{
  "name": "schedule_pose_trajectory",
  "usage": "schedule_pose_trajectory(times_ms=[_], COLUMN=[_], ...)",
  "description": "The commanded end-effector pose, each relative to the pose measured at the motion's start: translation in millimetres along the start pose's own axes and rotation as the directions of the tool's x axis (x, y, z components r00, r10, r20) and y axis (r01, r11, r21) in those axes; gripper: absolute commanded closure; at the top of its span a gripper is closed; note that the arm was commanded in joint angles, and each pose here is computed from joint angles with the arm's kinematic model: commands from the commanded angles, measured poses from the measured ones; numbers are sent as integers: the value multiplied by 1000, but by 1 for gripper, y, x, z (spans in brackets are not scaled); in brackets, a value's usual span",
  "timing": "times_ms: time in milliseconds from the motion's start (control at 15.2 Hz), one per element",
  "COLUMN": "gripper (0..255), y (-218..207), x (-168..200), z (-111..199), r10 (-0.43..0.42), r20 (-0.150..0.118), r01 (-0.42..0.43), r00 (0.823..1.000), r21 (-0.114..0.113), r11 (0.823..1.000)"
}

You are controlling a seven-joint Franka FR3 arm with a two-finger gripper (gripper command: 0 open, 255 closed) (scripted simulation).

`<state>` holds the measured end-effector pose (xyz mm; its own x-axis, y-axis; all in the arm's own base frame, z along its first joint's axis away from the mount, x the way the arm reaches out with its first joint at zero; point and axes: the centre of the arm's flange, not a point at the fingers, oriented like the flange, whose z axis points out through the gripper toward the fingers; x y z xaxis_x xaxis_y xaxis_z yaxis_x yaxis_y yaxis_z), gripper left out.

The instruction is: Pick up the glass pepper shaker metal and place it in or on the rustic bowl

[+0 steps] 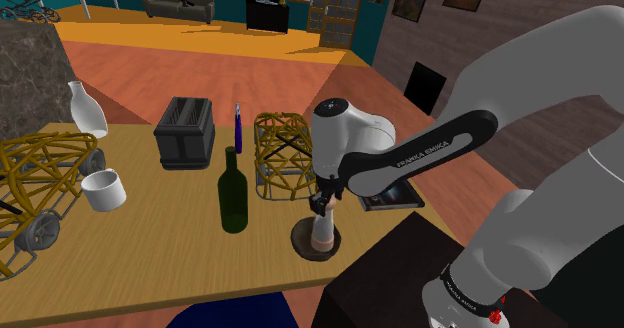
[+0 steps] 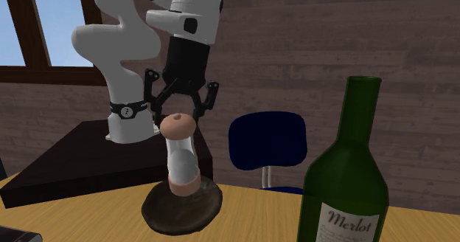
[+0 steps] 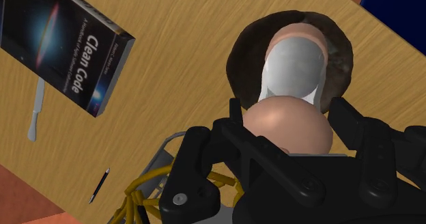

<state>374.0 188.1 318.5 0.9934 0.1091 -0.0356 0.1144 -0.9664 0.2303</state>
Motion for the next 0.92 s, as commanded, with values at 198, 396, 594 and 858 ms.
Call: schedule_pose_trajectory(times_ms=[198, 396, 594, 858], gripper=[0, 0, 0, 0], y=[0, 0, 0, 0], x=[0, 0, 0, 0], z=[0, 0, -40, -50], r10=[0, 0, 0, 0], r20=[0, 0, 0, 0], r01=[0, 0, 0, 0], r00=[1000, 1000, 1000, 1000], r21=[0, 0, 0, 0], r11=[1000, 1000, 1000, 1000])
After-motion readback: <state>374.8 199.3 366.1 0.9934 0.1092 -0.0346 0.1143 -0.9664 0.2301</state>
